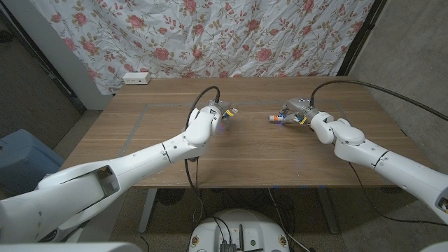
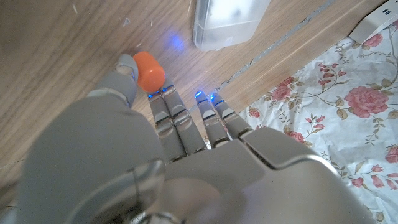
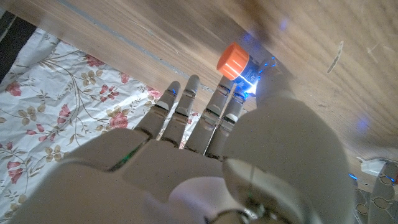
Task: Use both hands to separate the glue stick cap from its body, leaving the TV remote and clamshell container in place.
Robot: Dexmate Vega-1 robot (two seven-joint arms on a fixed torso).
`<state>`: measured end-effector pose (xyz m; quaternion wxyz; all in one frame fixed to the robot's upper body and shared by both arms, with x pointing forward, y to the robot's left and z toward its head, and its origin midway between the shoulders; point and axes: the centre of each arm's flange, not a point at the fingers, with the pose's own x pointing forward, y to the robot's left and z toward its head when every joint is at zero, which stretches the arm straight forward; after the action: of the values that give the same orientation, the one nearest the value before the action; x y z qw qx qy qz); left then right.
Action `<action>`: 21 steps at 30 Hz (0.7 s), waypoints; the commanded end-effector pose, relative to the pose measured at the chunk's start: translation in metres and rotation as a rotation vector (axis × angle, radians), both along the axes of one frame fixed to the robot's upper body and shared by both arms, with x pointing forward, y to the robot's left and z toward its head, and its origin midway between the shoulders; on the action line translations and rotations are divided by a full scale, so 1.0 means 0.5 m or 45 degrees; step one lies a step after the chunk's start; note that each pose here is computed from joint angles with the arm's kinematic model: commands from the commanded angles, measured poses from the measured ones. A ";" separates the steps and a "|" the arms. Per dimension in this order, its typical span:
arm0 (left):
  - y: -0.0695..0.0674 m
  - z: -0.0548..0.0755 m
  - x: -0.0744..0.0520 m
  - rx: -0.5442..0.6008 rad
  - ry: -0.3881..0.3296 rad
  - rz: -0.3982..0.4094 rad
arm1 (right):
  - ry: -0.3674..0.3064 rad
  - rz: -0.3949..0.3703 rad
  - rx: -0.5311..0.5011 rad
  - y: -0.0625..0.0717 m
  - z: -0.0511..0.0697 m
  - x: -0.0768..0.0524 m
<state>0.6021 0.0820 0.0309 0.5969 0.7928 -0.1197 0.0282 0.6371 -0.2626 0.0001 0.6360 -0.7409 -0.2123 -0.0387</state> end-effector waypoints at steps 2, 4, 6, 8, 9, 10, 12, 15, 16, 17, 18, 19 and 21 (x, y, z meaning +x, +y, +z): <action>0.003 -0.010 0.010 0.038 0.009 0.029 | 0.007 -0.001 -0.011 0.000 -0.010 0.008; 0.002 -0.013 0.012 0.043 0.010 0.042 | 0.014 -0.001 -0.014 0.000 -0.012 0.009; 0.001 -0.014 0.013 0.050 0.013 0.045 | 0.015 -0.002 -0.015 0.000 -0.012 0.009; 0.000 -0.017 0.015 0.057 0.023 0.061 | 0.015 -0.009 -0.023 0.000 -0.013 0.008; 0.000 -0.018 0.016 0.061 0.027 0.064 | 0.015 -0.012 -0.028 0.001 -0.014 0.008; 0.000 -0.018 0.016 0.061 0.027 0.064 | 0.015 -0.012 -0.028 0.001 -0.014 0.008; -0.002 -0.019 0.018 0.073 0.028 0.067 | 0.020 -0.014 -0.039 0.002 -0.013 0.006; -0.005 -0.021 0.018 0.085 0.025 0.075 | 0.019 -0.017 -0.044 0.002 -0.013 0.006; -0.006 -0.022 0.018 0.092 0.021 0.082 | 0.022 -0.017 -0.050 0.003 -0.013 0.005; -0.007 -0.022 0.018 0.095 0.022 0.083 | 0.022 -0.020 -0.050 0.003 -0.013 0.005; -0.007 -0.022 0.018 0.095 0.022 0.084 | 0.022 -0.020 -0.049 0.003 -0.013 0.005; -0.007 -0.022 0.018 0.096 0.023 0.083 | 0.024 -0.021 -0.051 0.003 -0.013 0.005; -0.008 -0.023 0.017 0.108 0.026 0.092 | 0.025 -0.024 -0.053 0.003 -0.013 0.004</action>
<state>0.6096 0.0805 0.0230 0.5765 0.8106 -0.0970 0.0332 0.6403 -0.2616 -0.0062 0.6278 -0.7499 -0.2057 -0.0339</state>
